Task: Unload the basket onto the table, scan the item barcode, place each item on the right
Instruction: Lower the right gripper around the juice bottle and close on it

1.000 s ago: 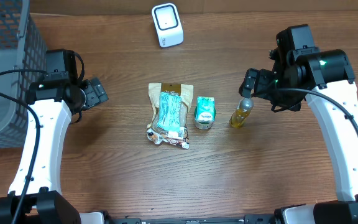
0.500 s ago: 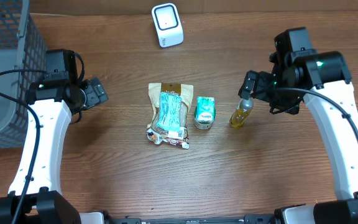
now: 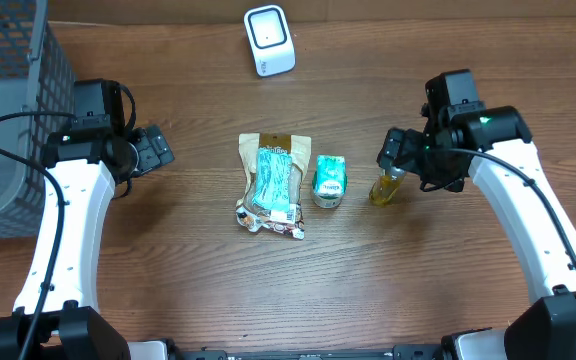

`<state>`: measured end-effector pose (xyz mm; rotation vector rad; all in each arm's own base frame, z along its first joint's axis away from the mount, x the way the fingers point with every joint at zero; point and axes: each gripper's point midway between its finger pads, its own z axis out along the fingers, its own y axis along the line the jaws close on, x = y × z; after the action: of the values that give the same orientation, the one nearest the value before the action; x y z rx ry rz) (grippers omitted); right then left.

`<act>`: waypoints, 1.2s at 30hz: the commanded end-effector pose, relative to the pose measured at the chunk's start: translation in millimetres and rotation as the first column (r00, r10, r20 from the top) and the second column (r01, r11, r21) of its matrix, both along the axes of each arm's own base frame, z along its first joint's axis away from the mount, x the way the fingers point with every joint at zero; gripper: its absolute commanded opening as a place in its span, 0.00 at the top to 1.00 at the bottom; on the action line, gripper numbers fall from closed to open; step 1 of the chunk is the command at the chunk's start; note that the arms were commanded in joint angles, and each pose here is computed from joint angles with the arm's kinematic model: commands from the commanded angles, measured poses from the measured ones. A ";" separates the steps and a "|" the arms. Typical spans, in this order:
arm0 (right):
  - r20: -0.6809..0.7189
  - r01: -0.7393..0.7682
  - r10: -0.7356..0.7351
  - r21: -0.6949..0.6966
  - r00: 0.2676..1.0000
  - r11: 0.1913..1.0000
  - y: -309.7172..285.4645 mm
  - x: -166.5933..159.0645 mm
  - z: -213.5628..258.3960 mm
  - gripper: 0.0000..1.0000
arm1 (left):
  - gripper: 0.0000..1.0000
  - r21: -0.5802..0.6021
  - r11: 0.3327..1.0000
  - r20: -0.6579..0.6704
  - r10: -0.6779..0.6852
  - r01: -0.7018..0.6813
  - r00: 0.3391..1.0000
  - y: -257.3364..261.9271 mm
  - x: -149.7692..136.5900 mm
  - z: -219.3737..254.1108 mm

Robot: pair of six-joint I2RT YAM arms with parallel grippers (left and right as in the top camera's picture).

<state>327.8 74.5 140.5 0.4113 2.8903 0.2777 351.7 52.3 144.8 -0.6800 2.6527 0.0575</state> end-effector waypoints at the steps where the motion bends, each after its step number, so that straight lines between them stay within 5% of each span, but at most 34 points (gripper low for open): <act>1: 0.012 0.010 -0.010 -0.012 1.000 1.000 -2.8 1.4 -6.5 0.05 | 0.00 0.014 1.000 0.019 -0.011 0.011 1.000 0.6 1.9 7.1; 10: 0.037 0.009 -0.009 -0.009 0.999 1.000 -2.1 6.3 -23.0 0.11 | 0.00 0.014 1.000 0.019 -0.011 0.011 1.000 0.6 2.0 7.3; 16: 0.027 0.008 -0.008 -0.010 1.000 1.000 -2.3 4.3 -24.2 0.29 | 0.00 0.014 1.000 0.019 -0.011 0.011 1.000 0.6 2.0 7.3; 28: 0.001 -0.090 0.090 0.010 0.996 0.996 4.4 -5.2 -25.4 0.35 | 0.01 0.014 1.000 0.019 -0.011 0.011 1.000 0.6 1.9 7.1; 33: 0.002 -0.091 0.091 0.014 0.996 0.996 5.2 -5.1 -25.2 0.53 | 0.00 0.014 1.000 0.019 -0.011 0.011 1.000 0.6 1.9 7.1; 36: 0.008 -0.121 0.121 0.007 0.993 0.993 5.2 -5.0 -25.2 0.54 | 0.00 0.014 1.000 0.019 -0.011 0.011 1.000 0.6 1.9 7.3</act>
<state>324.0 79.2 116.1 0.2897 2.9110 0.3060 351.7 52.3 144.8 -0.6800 2.6527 0.0575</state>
